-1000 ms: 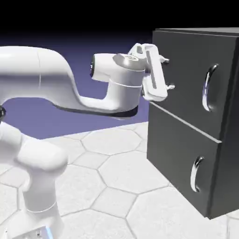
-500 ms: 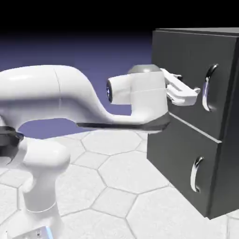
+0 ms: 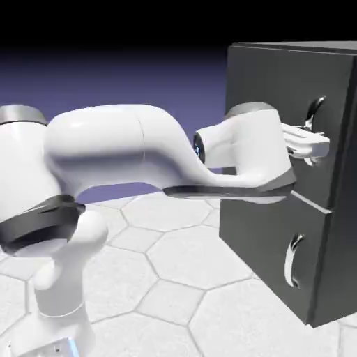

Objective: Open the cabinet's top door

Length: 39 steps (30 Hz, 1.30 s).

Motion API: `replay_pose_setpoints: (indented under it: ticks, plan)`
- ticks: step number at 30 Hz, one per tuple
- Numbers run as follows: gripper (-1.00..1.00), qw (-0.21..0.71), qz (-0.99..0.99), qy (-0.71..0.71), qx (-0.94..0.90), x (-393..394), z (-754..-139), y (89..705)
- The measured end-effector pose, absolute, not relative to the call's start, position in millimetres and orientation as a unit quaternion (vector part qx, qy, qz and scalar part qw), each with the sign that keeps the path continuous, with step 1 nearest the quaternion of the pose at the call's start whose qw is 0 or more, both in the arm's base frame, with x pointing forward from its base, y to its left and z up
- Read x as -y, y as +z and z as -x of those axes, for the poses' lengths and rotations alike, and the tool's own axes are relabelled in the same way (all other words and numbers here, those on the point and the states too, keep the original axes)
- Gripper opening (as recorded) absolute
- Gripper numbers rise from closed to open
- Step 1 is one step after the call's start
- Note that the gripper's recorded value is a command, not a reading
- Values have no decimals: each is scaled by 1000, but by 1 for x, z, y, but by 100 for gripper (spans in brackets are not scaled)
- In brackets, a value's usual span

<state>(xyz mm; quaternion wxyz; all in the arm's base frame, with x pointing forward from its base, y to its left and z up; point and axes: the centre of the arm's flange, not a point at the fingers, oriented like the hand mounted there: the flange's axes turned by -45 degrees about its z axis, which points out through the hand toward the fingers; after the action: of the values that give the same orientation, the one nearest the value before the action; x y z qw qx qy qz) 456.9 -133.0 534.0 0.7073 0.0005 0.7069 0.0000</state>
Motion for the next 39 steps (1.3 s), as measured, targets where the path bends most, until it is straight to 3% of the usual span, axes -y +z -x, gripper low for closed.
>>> replay_pose_setpoints:
  ticks: [21, 39]
  plan:
    - [-100, 704, -71, -71, -703, 95, -374, 534]
    - [-100, 687, -169, -169, -686, 16, -274, 534]
